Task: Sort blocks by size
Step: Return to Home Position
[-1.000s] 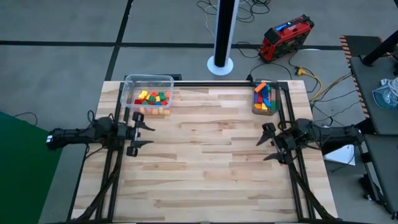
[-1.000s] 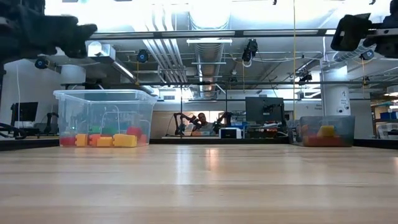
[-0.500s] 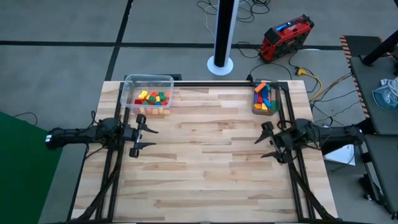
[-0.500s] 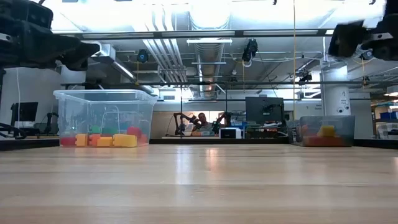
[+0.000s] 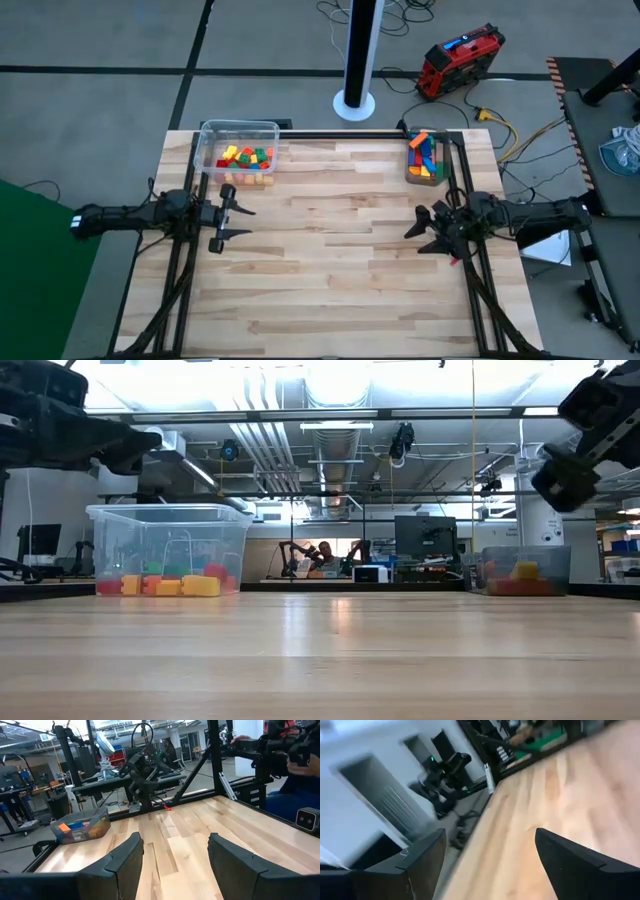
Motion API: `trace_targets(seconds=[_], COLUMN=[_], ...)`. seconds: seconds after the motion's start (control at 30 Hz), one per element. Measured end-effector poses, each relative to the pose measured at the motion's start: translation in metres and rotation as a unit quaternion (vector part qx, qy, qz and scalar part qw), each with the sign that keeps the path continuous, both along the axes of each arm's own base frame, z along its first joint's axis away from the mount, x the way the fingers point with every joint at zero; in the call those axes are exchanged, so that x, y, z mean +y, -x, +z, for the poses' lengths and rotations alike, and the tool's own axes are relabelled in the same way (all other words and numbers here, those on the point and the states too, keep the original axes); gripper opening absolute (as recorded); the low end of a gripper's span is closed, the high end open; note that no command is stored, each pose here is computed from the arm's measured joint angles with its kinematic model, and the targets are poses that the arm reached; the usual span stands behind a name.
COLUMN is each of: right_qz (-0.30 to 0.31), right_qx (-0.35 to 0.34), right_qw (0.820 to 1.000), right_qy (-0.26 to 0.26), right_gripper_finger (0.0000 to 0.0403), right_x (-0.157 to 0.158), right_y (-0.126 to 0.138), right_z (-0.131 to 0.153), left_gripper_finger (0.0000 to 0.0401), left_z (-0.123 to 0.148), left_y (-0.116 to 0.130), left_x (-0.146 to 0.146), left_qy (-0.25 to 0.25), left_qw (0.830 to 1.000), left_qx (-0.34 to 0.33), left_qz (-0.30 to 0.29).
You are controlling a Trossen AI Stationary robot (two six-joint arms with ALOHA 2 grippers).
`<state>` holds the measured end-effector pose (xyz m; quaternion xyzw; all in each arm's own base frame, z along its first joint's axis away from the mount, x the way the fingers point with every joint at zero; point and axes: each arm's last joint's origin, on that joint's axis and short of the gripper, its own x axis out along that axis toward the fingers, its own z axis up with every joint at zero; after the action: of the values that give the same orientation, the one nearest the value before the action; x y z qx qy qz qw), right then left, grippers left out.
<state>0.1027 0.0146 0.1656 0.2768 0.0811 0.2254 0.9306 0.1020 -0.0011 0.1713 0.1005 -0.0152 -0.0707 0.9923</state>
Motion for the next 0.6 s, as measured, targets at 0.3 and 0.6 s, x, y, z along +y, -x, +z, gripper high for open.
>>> trace_targets(seconds=[0.3,0.6], right_qz=[-0.14,-0.158], right_qx=[-0.082,-0.11], right_qw=[0.975,0.957], right_qy=[0.154,0.219], right_gripper_finger=[0.0322,0.0327], right_x=[-0.0069,-0.0096], right_y=[0.001,0.006], right_z=[0.0046,0.0049], left_gripper_finger=[0.0199,0.0199], left_z=[0.0004,0.0005], left_y=[0.0,0.0], left_x=[0.0,0.0], left_qy=[0.0,0.0], left_qw=[1.0,1.0], left_qx=[-0.001,-0.001], left_qz=[0.0,0.0])
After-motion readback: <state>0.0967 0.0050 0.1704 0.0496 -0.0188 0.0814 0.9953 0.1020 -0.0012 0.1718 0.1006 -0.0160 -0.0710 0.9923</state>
